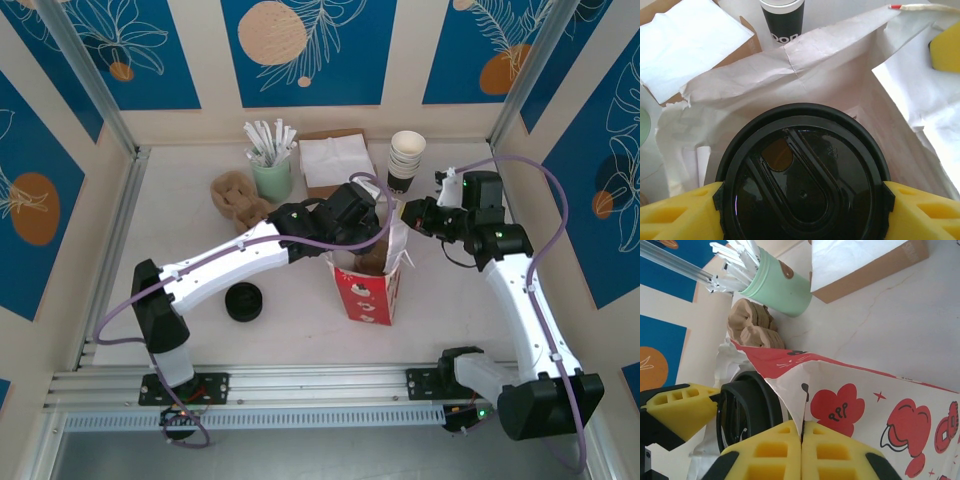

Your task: Pack the takeout coffee

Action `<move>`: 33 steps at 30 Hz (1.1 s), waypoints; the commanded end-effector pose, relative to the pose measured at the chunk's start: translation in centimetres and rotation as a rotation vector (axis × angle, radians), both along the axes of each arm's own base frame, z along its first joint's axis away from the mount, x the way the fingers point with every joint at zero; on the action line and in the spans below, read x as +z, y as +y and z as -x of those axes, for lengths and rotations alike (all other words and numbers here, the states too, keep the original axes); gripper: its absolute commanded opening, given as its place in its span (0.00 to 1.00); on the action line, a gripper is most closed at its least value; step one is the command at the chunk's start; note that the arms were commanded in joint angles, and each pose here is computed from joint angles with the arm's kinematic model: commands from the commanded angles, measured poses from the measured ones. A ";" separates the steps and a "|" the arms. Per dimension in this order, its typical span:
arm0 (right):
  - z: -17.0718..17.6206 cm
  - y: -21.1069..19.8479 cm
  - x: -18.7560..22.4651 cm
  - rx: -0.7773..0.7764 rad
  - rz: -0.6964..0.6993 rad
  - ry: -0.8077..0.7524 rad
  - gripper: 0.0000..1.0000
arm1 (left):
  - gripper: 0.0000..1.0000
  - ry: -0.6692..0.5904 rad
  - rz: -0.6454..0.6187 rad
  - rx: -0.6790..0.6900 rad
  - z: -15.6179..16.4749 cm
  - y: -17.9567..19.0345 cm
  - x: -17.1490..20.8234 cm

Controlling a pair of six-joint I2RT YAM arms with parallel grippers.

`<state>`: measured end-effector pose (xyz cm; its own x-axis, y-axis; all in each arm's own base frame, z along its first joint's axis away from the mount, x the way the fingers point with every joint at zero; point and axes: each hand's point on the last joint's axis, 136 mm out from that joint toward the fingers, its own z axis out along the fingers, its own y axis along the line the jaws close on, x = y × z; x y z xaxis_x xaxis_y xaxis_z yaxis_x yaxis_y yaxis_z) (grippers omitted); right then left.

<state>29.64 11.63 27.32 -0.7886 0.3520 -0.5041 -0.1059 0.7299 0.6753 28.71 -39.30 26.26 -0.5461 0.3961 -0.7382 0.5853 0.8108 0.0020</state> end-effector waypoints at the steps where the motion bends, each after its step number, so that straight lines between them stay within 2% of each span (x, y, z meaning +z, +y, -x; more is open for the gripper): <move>1: 0.1 -0.8 1.0 0.020 0.050 -0.011 0.15 | 0.73 0.004 0.013 -0.027 -0.1 -0.2 0.5; 7: -0.1 -0.9 3.4 0.088 0.084 -0.064 0.40 | 0.73 0.016 0.037 -0.067 0.1 -1.3 1.0; 10: -0.1 -0.4 3.9 0.169 0.121 -0.083 0.47 | 0.73 0.019 0.041 -0.075 0.1 -1.5 1.0; 17: -1.5 0.9 5.9 0.272 0.144 -0.099 0.54 | 0.73 0.032 0.066 -0.108 0.2 -2.7 1.2; 26: -2.0 2.5 3.7 0.401 0.263 -0.079 0.55 | 0.73 0.036 0.074 -0.119 0.0 -3.2 1.2; 29: -1.8 2.5 2.9 0.426 0.321 -0.077 0.56 | 0.73 0.037 0.074 -0.116 -0.1 -3.2 1.2; 33: -1.7 1.4 1.6 0.429 0.470 -0.073 0.57 | 0.73 0.040 0.074 -0.112 -0.1 -3.1 1.2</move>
<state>31.78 13.87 29.03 -0.7956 -0.1737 -0.5804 -0.4531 0.8065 0.3798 28.33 -42.07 26.44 -0.5407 0.4164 -0.7309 0.6659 0.7428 -0.0695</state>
